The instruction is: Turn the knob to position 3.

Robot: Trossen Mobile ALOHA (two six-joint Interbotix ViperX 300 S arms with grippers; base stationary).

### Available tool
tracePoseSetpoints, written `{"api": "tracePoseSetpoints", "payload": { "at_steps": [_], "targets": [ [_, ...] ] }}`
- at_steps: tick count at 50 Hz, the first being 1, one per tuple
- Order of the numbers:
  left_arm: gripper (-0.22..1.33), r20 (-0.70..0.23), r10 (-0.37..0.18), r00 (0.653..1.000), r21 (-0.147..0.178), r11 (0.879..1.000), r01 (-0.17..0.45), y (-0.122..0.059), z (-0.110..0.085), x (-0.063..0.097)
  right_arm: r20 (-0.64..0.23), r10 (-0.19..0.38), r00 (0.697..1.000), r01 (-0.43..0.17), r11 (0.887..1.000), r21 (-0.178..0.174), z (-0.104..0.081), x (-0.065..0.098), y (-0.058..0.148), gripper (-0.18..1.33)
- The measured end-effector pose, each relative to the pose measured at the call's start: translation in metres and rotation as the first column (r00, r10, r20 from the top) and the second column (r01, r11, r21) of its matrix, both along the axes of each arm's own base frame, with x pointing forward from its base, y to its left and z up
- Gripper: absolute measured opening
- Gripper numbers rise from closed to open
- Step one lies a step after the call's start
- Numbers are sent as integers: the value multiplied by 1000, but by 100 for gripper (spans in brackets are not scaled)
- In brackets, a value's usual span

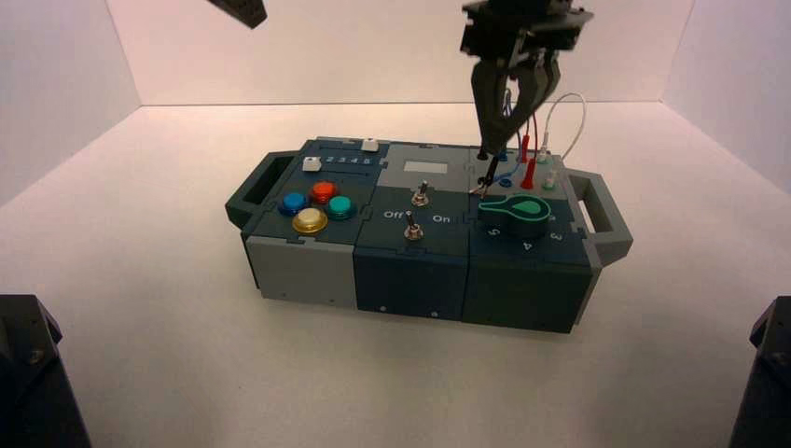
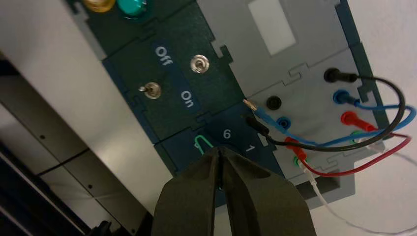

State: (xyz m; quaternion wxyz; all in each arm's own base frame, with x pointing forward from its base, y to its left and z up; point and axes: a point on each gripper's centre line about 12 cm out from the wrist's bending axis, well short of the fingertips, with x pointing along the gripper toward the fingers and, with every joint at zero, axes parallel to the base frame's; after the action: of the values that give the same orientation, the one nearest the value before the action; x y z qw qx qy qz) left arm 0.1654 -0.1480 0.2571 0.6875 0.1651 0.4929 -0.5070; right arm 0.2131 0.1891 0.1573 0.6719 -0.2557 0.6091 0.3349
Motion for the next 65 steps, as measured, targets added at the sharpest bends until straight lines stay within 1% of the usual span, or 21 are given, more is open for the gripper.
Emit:
{"api": "tracePoseSetpoints", "payload": {
  "at_steps": [6, 18, 27, 32, 37, 44, 57, 60, 65],
  "targets": [
    [-16, -8, 10, 1000, 1, 1000, -10, 0, 0, 1, 2, -28, 1000, 28, 1000, -1, -5, -2, -2, -14],
    [-16, -20, 13, 1000, 6, 1000, -13, -1, -3, 2, 5, -42, 999, 42, 999, -2, -12, -6, -6, -14],
    [-16, -38, 3, 999, 15, 1000, -3, -1, -8, -2, 13, -59, 998, 59, 998, 8, -13, -5, -5, -14],
    [-17, -34, -1, 999, 15, 1000, 2, -2, -10, -4, 18, -69, 997, 69, 998, 14, -13, -4, -4, -14],
    [-17, -8, 10, 1000, 7, 1000, -10, -3, -15, -5, 22, -86, 996, 85, 996, 19, -13, -3, -4, -14],
    [-17, -1, 14, 1000, 7, 1000, -14, -3, -20, -7, 25, -104, 994, 103, 994, 28, -13, -3, -3, -14],
    [-16, -4, 5, 1000, 9, 1000, -5, -4, -23, -9, 24, -104, 994, 103, 994, 28, -14, -3, -3, -14],
    [-17, -5, 1, 1000, 12, 1000, -1, -4, -23, -9, 25, -92, 995, 92, 995, 26, -15, -4, 0, -14],
    [-16, -10, 0, 1000, 13, 1000, 0, -5, -25, -9, 10, -72, 997, 72, 997, 10, -22, -7, 4, -14]
  ]
}}
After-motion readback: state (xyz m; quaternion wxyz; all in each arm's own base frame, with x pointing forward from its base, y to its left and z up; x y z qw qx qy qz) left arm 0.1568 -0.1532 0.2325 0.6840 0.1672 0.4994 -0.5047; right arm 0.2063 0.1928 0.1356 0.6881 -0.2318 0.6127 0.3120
